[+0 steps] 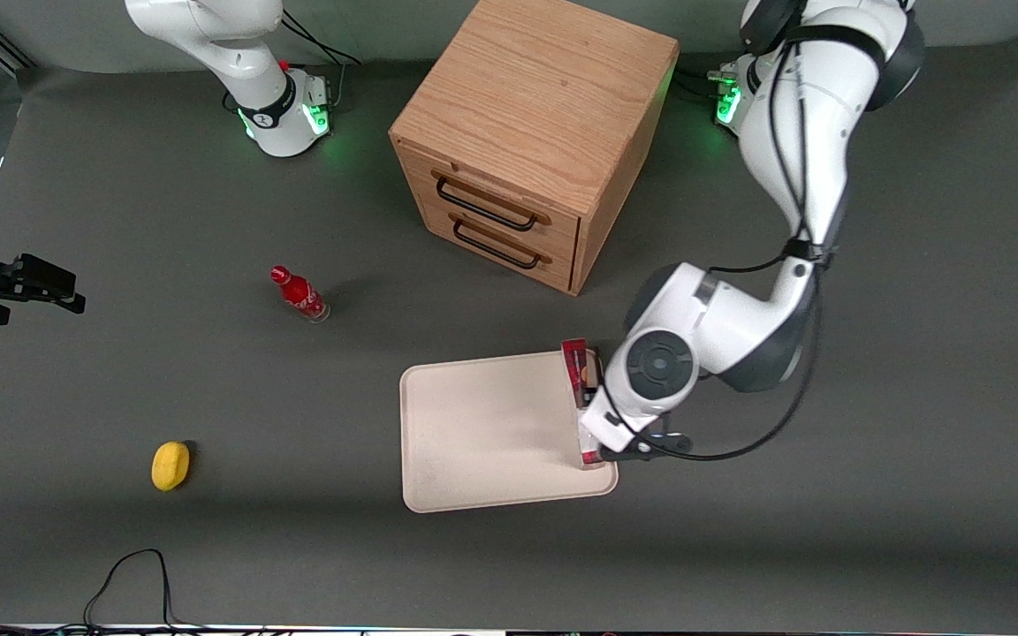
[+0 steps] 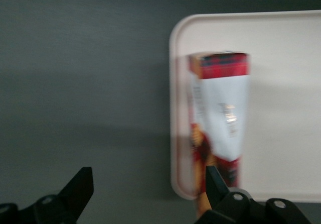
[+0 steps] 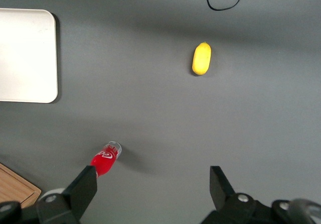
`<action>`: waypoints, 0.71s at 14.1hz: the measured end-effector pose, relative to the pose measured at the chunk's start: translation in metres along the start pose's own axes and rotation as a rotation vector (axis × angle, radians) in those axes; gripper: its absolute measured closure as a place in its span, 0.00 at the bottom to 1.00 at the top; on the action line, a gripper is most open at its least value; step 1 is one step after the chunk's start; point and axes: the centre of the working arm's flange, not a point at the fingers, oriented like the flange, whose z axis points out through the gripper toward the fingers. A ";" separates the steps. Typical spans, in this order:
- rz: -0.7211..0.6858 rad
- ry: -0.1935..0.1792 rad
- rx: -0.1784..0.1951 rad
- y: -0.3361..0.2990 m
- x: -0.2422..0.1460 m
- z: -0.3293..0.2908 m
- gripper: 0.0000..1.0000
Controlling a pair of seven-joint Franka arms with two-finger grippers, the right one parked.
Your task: Place red cookie box on tray
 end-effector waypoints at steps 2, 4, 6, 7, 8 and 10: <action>0.018 -0.033 -0.009 -0.049 0.004 -0.042 0.02; 0.048 -0.023 -0.011 -0.097 -0.001 -0.084 0.01; 0.062 -0.002 -0.002 -0.136 -0.017 -0.120 0.01; 0.056 0.006 0.006 -0.154 -0.028 -0.134 0.01; 0.046 0.011 0.014 -0.172 -0.041 -0.146 0.01; 0.037 0.011 0.027 -0.212 -0.064 -0.162 0.01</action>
